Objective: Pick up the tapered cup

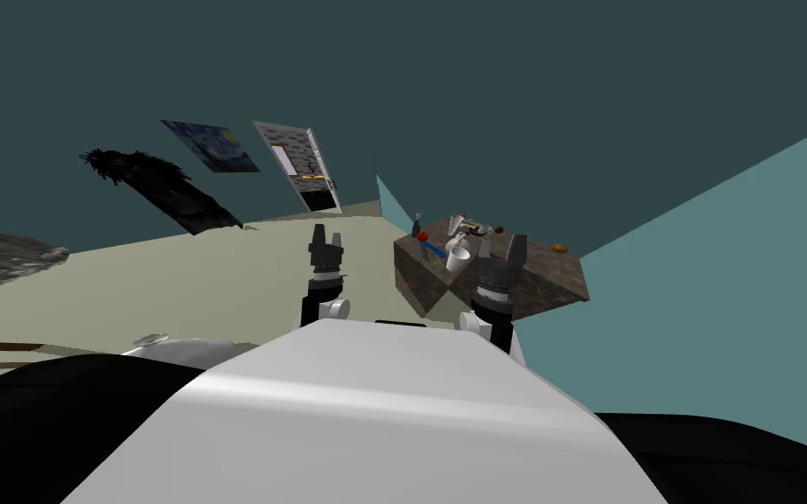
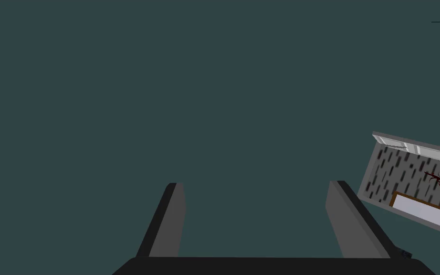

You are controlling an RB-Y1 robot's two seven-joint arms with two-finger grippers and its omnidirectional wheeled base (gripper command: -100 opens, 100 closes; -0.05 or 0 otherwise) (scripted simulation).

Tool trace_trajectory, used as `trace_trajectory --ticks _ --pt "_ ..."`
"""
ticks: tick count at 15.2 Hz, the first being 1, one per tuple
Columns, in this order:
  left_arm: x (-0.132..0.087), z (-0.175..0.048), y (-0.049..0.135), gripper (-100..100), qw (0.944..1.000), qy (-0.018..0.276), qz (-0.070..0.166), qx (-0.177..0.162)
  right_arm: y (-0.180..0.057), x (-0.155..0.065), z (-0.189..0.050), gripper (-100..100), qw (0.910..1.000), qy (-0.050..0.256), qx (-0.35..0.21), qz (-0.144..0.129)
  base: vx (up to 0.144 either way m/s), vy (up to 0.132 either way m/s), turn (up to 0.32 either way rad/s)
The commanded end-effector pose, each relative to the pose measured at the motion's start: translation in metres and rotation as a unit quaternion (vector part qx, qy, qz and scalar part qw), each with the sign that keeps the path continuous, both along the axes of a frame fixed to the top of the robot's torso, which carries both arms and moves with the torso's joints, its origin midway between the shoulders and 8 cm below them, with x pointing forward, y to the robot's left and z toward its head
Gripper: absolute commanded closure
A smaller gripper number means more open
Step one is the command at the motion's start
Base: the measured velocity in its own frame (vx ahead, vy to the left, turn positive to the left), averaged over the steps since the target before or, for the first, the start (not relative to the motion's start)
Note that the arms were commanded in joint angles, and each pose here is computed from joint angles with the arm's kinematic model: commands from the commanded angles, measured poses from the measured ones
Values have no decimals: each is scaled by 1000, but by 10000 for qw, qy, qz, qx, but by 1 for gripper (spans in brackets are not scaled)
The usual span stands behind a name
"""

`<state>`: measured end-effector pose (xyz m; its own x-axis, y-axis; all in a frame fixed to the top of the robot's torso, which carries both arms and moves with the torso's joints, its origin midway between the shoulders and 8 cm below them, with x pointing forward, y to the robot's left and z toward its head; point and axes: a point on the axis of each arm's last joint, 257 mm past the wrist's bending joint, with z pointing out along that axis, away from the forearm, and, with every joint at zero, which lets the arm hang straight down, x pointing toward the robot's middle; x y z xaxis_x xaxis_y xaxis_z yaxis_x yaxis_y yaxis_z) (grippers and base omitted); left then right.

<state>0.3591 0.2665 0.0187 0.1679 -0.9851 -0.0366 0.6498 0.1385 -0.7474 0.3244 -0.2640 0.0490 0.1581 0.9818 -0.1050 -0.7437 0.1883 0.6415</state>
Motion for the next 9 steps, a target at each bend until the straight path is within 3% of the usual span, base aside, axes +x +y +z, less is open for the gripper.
trace_trajectory --ticks 1,9 --pt "0 0 0 0 10000 0 0 0 3 2 -3 -100 9998 57 -173 50 4 -3 17" --pt "0 0 0 0 10000 0 0 0 17 15 -31 -100 9923 421 -1147 217 16 -19 40"
